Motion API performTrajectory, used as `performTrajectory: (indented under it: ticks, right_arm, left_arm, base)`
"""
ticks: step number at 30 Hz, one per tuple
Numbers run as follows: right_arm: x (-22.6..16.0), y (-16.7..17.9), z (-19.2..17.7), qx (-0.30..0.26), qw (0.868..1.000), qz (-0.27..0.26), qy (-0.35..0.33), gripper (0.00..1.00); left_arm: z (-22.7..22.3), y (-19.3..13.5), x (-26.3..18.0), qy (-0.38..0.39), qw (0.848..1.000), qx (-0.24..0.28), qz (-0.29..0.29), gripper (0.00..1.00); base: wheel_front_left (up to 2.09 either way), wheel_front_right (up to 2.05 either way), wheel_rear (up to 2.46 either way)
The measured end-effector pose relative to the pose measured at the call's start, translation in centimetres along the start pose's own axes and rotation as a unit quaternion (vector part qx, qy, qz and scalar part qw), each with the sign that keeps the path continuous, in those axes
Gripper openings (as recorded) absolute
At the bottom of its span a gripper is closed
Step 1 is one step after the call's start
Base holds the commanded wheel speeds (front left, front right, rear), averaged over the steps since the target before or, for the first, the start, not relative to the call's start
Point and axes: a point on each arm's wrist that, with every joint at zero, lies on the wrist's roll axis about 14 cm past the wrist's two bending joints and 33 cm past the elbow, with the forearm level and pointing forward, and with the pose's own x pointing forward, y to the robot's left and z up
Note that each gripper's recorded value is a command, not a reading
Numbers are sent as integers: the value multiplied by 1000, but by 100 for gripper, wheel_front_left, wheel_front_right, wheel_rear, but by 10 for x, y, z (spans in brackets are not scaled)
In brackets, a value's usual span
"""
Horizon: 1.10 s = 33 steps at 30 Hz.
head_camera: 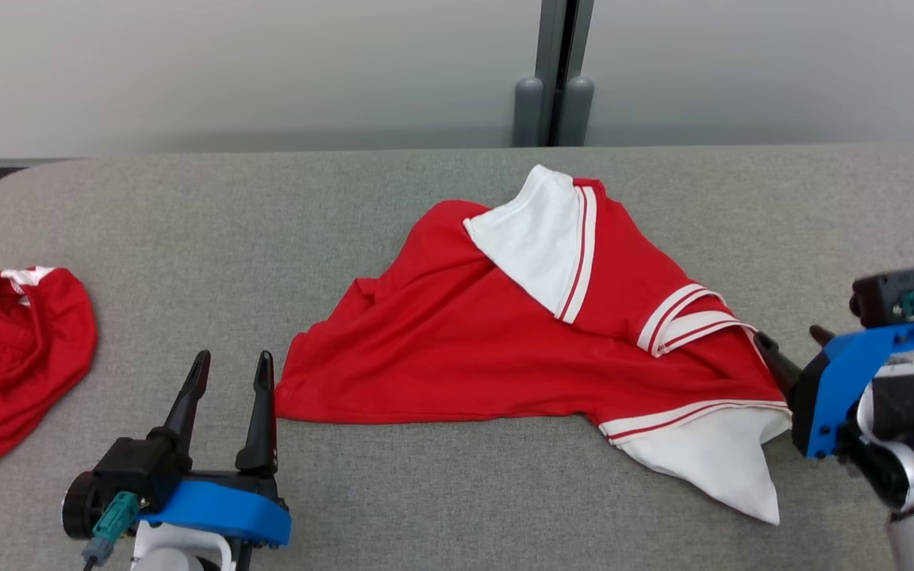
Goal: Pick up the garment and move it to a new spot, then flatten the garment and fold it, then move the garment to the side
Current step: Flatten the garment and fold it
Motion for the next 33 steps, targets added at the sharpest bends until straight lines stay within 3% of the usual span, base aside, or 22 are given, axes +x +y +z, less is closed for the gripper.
performTrajectory:
  ticks: [4, 8, 9, 10, 11, 20, 29, 31, 32, 33]
  right_arm:
    - [35, -13, 1, -56, 996, -8, 72, 100]
    - [63, -4, -20, -73, 989, 14, 130, 100]
    - [74, 0, -30, -79, 985, 24, 154, 85]
    - [80, 2, -32, -83, 983, 28, 161, 46]
    - [86, 4, -31, -84, 983, 32, 162, 0]
    - [128, 1, 40, -86, 996, 17, 33, 0]
    - [144, 10, 104, -79, 992, 16, -99, 0]
    - [148, 13, 107, -71, 991, 17, -108, 94]
    - [149, 15, 107, -68, 991, 19, -114, 100]
    - [150, 16, 106, -67, 991, 20, -116, 100]
  left_arm:
    - [-1, 3, 16, 0, 1000, 2, -1, 100]
    - [-7, 8, 21, 7, 1000, -1, 6, 100]
    - [-8, 13, 22, 9, 1000, -2, 14, 100]
    - [-9, 15, 22, 10, 1000, -2, 17, 100]
    - [-10, 17, 21, 11, 1000, -3, 20, 100]
    - [-10, 32, 19, 13, 999, 4, 40, 100]
    - [-12, 33, 21, 14, 999, 7, 40, 100]
    - [-12, 32, 22, 15, 999, 9, 38, 100]
    - [-12, 32, 23, 14, 999, 9, 38, 100]
    - [-11, 32, 24, 13, 999, 10, 37, 100]
  base:
    - [0, 0, 0]
    - [0, 0, 0]
    - [0, 0, 0]
    - [0, 0, 0]
    - [0, 0, 0]
    - [0, 0, 0]
    - [0, 0, 0]
    - [0, 0, 0]
    - [0, 0, 0]
    - [0, 0, 0]
